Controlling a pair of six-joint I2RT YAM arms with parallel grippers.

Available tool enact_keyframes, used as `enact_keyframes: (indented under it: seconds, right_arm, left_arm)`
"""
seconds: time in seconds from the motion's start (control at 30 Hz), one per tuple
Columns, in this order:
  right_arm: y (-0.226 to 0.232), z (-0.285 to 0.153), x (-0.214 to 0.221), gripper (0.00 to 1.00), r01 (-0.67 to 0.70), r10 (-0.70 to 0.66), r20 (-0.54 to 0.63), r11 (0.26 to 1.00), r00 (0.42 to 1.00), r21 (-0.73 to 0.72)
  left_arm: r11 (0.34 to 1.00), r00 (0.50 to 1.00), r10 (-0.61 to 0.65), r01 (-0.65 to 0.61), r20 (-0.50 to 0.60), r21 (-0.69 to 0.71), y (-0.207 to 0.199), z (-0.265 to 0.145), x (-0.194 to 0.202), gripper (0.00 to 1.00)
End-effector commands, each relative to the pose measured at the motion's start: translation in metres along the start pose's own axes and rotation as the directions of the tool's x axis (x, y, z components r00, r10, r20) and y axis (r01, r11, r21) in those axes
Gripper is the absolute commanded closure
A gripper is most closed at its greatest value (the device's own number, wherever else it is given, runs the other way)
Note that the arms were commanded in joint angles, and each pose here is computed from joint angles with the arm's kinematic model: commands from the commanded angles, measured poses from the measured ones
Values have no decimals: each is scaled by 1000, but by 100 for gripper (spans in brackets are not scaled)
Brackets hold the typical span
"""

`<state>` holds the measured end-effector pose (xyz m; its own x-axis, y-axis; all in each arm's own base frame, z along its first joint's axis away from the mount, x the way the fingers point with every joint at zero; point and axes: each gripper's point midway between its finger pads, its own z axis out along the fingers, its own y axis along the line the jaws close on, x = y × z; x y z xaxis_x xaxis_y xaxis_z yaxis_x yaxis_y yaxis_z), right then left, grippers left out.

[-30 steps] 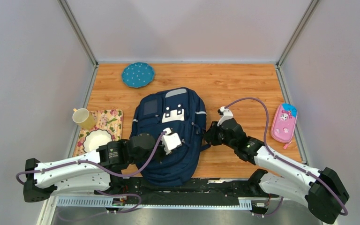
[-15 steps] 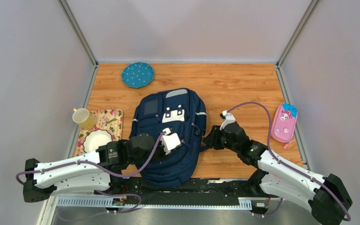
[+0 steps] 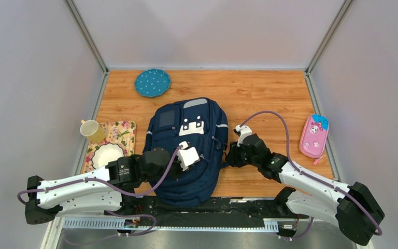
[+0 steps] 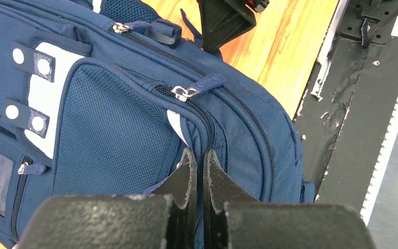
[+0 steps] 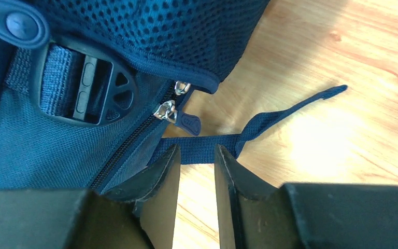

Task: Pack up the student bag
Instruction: Zip the student bag at the center of the board.

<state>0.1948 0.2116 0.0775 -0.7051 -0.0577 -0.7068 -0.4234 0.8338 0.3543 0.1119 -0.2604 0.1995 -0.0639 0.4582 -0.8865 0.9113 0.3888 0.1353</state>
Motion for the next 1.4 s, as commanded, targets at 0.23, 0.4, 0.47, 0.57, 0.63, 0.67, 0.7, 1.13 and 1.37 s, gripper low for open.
enact_keyframes:
  seconds: [0.23,0.4,0.47,0.57,0.63,0.67,0.7,1.13,1.37]
  right_arm:
    - [23,6,-39,61,129,-119,109,987,987,-91]
    - [16,21,-32,62,143,-139,66,988,988,-59]
    - [14,25,-29,66,143,-140,58,988,988,-53]
    - [14,29,-29,81,151,-146,77,987,986,-62]
    - [13,29,-29,88,152,-147,83,987,986,-57]
    - [13,28,-32,90,153,-147,93,987,985,-57]
    - [13,27,-32,93,155,-149,96,986,984,-56]
    - [48,2,-10,100,88,-85,22,964,996,-249]
    - [57,-25,-8,100,87,-80,35,949,996,-302]
  left_arm:
    - [999,993,-35,37,116,-21,5,-6,-30,100]
    - [999,991,-37,40,129,-19,5,-7,-33,100]
    - [999,991,-36,39,128,-21,5,-7,-33,100]
    - [999,991,-36,39,127,-23,5,-7,-31,100]
    - [999,992,-36,40,124,-25,6,-7,-29,100]
    - [999,992,-37,40,124,-22,5,-8,-28,100]
    - [999,991,-38,42,128,-25,6,-8,-29,100]
    - [997,993,-37,44,116,-57,12,-10,-28,100]
    - [997,993,-37,45,115,-64,13,-11,-29,100]
